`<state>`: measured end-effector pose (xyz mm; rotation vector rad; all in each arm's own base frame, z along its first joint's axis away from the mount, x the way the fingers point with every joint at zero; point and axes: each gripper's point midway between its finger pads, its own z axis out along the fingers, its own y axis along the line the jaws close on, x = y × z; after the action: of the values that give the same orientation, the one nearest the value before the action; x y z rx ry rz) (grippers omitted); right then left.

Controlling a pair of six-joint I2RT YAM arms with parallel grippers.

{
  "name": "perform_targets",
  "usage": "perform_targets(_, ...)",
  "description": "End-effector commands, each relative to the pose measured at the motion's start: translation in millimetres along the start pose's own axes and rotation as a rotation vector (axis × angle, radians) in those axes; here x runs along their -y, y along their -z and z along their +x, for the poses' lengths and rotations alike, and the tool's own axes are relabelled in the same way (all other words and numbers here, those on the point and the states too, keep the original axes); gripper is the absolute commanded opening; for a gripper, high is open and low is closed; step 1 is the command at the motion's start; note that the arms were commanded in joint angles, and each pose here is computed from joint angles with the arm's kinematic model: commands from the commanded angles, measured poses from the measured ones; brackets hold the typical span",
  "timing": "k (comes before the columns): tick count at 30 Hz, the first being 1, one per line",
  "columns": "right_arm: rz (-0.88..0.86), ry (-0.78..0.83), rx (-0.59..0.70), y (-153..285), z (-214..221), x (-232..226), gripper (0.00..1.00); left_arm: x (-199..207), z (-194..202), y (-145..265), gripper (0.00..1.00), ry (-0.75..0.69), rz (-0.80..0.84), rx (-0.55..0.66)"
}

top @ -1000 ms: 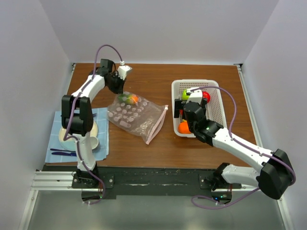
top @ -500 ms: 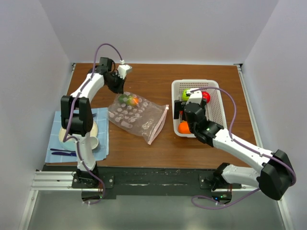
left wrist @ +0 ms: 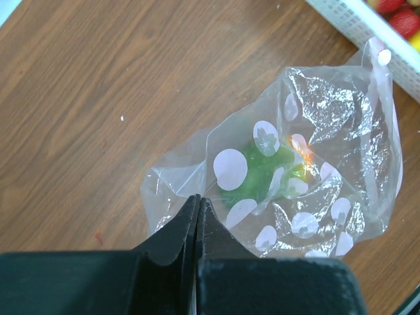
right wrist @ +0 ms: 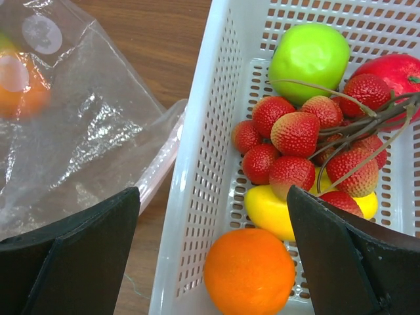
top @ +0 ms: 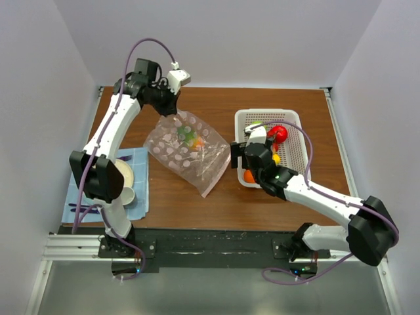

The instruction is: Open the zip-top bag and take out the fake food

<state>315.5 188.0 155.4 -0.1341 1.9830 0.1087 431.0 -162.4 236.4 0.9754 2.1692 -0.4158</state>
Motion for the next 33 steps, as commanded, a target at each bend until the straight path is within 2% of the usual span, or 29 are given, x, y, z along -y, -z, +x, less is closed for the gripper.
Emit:
perform_targets(1, -0.038, -0.03, 0.033, -1, -12, -12, 0.99, -4, 7, 10, 0.0, 0.01, -0.024, -0.041)
perform_targets(11, -0.062, 0.012, 0.002, -5, -1, -25, 0.99, -17, 13, 13, 0.0, -0.03, -0.09, -0.075)
perform_targets(17, -0.129, 0.094, -0.026, -2, 20, -46, 0.99, -56, 80, -24, 0.0, -0.073, -0.262, -0.244)
perform_targets(21, -0.242, 0.165, -0.012, 8, 33, -82, 0.99, -79, 121, -51, 0.0, -0.093, -0.348, -0.36)
perform_targets(25, -0.302, 0.191, -0.038, 5, 51, -100, 0.99, -96, 136, -67, 0.0, -0.123, -0.402, -0.41)
perform_targets(29, -0.307, 0.198, -0.035, 2, 49, -106, 0.99, -123, 149, -85, 0.0, -0.17, -0.497, -0.462)
perform_targets(31, -0.308, 0.203, -0.031, 2, 47, -107, 0.98, -135, 148, -86, 0.05, -0.184, -0.547, -0.48)
perform_targets(33, -0.305, 0.21, -0.036, 1, 47, -107, 0.98, -141, 143, -91, 0.16, -0.18, -0.557, -0.473)
